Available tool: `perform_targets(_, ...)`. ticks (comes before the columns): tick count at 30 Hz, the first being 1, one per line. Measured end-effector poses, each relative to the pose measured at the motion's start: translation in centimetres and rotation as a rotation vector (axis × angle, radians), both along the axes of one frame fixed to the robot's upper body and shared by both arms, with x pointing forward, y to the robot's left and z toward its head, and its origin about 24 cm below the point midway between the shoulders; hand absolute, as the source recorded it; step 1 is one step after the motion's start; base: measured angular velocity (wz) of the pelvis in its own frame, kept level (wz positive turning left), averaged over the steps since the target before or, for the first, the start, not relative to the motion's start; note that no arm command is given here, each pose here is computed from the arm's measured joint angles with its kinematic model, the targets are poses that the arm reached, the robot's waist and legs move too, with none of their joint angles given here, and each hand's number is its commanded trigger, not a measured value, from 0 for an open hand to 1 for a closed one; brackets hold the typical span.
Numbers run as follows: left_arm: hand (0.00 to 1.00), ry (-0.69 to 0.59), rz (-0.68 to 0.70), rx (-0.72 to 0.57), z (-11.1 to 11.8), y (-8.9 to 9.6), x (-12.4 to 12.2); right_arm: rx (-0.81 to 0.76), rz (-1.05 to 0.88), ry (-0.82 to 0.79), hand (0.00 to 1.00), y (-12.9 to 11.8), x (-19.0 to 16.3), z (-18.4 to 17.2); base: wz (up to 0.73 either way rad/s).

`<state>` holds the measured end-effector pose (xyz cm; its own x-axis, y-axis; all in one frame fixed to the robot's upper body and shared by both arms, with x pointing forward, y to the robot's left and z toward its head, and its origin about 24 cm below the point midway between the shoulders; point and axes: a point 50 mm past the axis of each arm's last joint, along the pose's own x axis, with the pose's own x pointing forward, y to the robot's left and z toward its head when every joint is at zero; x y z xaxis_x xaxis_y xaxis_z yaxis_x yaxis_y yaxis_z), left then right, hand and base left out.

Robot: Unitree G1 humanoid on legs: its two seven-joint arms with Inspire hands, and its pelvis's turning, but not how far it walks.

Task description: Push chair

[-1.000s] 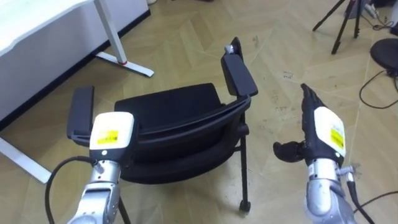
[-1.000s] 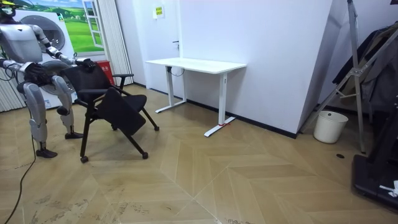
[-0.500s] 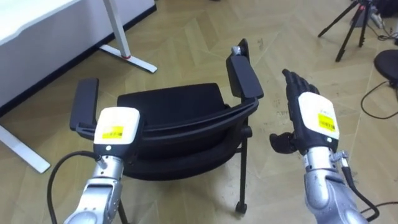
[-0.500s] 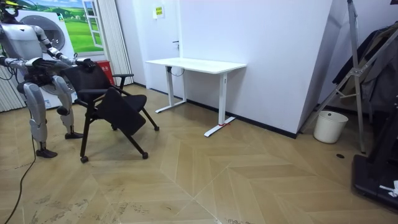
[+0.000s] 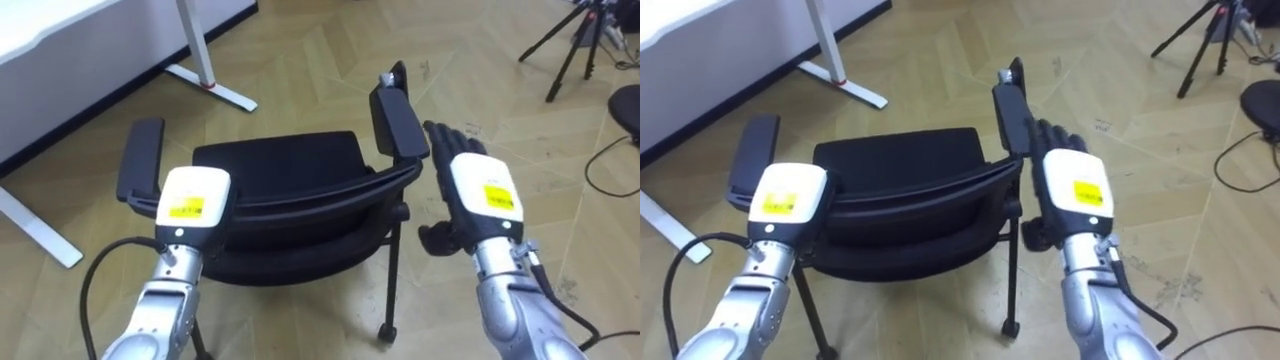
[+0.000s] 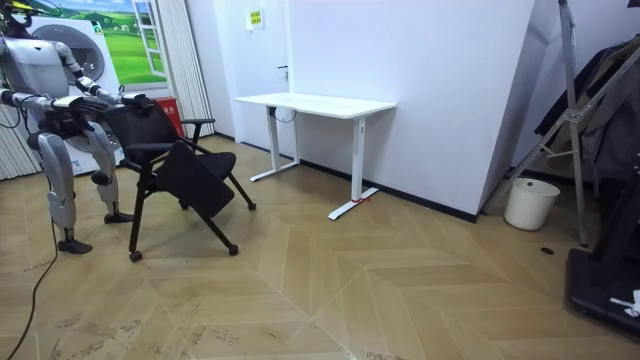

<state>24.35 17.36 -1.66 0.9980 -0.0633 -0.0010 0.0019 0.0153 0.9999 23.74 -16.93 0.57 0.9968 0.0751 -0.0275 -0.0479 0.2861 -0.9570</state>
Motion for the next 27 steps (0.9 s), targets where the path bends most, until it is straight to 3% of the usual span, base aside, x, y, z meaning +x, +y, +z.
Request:
perform_targets(16, 1.0, 0.015, -0.042, 0.012, 0.0, -0.6, 0.2, -0.089, 0.094, 0.055, 0.0, 1.3, -0.2, -0.5, 0.03)
perform_targets(27, 1.0, 0.011, -0.052, 0.012, 0.1, -0.8, 0.7, -0.21, 0.222, 0.076, 0.0, 3.6, 0.9, 0.2, 0.0)
